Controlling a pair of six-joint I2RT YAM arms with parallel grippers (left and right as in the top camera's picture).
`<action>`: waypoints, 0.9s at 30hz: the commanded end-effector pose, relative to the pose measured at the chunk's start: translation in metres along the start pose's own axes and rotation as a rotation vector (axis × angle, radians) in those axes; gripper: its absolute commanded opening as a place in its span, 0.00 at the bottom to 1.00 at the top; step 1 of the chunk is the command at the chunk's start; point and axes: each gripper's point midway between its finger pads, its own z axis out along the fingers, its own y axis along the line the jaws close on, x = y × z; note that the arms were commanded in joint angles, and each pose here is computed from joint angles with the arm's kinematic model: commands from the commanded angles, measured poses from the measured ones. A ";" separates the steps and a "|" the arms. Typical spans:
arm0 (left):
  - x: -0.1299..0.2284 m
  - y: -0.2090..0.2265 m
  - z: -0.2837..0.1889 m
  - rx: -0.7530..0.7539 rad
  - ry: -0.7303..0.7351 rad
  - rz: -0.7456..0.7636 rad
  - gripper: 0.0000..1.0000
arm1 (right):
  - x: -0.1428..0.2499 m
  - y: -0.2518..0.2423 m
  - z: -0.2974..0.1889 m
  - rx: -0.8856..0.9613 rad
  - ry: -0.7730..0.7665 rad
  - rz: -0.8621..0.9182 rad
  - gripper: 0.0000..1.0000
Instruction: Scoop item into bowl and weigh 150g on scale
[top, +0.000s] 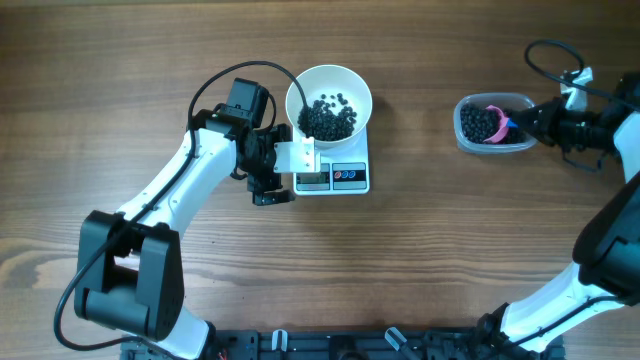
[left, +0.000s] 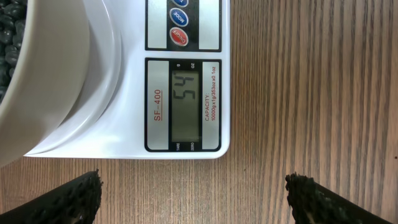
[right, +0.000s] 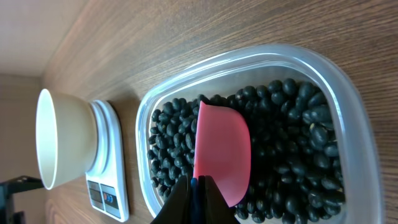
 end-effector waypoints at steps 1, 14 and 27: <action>0.001 -0.004 0.004 0.022 -0.013 0.008 1.00 | 0.005 -0.001 -0.002 -0.068 -0.003 0.047 0.04; 0.001 -0.004 0.004 0.022 -0.013 0.008 1.00 | -0.015 0.003 -0.040 -0.262 -0.136 0.115 0.04; 0.001 -0.004 0.004 0.022 -0.013 0.008 1.00 | -0.021 0.052 -0.052 -0.540 -0.143 0.143 0.04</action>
